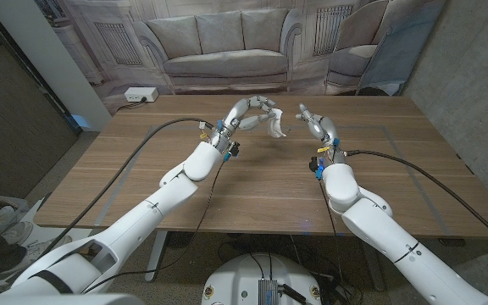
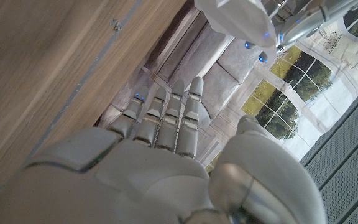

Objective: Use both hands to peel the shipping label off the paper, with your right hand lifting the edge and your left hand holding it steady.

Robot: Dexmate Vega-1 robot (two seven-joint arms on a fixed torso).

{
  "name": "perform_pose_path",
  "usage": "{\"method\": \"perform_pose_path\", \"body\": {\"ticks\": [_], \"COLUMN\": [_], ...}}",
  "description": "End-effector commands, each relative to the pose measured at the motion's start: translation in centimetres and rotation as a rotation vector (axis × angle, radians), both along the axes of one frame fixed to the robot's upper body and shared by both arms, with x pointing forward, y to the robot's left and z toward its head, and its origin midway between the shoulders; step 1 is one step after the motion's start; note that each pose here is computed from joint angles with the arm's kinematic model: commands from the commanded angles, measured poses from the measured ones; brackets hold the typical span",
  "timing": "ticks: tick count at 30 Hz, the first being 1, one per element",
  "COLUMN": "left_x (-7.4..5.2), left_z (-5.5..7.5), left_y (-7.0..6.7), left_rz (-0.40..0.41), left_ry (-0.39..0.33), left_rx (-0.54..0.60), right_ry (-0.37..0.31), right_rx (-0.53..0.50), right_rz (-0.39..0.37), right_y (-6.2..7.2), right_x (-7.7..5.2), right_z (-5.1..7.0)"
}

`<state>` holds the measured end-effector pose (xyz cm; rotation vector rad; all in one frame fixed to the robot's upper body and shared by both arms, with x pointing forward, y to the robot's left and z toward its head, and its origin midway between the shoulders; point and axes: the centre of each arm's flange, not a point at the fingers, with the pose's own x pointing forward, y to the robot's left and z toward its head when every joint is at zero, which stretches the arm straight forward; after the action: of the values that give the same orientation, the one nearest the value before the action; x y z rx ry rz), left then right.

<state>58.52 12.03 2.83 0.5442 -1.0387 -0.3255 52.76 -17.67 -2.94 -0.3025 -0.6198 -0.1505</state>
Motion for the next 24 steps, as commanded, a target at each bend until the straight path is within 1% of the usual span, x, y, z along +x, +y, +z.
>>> {"method": "perform_pose_path", "body": {"ticks": [1, 2, 3, 4, 9, 13, 15, 17, 19, 21, 23, 24], "left_x": [-0.4, -0.4, -0.3, -0.4, -0.1, 0.1, 0.1, 0.2, 0.2, 0.5, 0.4, 0.5], "left_z": [-0.2, -0.1, -0.2, -0.2, -0.2, -0.2, -0.2, -0.1, -0.1, 0.0, 0.0, 0.0], "left_y": [0.0, 0.0, 0.0, -0.1, -0.1, -0.2, -0.4, -0.4, -0.5, -0.6, -0.7, -0.7], "left_rz": [0.024, 0.03, 0.012, 0.025, 0.032, 0.042, 0.054, 0.043, 0.064, 0.045, 0.058, 0.048], "left_ry": [-0.021, -0.023, -0.009, -0.02, -0.013, -0.007, -0.017, -0.012, -0.024, -0.007, -0.02, -0.012], "left_rx": [-0.003, 0.008, -0.001, 0.007, 0.011, 0.01, 0.021, 0.027, 0.028, 0.021, 0.029, 0.026], "right_ry": [0.02, 0.02, 0.019, 0.02, 0.035, 0.043, 0.038, 0.032, 0.023, 0.022, 0.018, 0.016], "right_rx": [-0.047, -0.052, -0.054, -0.058, -0.077, -0.079, -0.072, -0.07, -0.064, -0.066, -0.069, -0.068], "right_rz": [-0.13, -0.142, -0.156, -0.168, -0.231, -0.237, -0.233, -0.234, -0.23, -0.234, -0.234, -0.232], "right_y": [1.0, 1.1, 1.2, 1.3, 2.0, 2.4, 2.5, 2.5, 2.5, 2.6, 2.6, 2.7], "right_x": [-2.2, -2.3, -2.4, -2.5, -2.7, -2.6, -2.6, -2.7, -2.8, -2.9, -3.0, -3.1], "right_z": [0.4, 0.4, 0.4, 0.4, 0.5, 0.6, 0.6, 0.7, 0.8, 0.9, 1.0, 1.1]}}
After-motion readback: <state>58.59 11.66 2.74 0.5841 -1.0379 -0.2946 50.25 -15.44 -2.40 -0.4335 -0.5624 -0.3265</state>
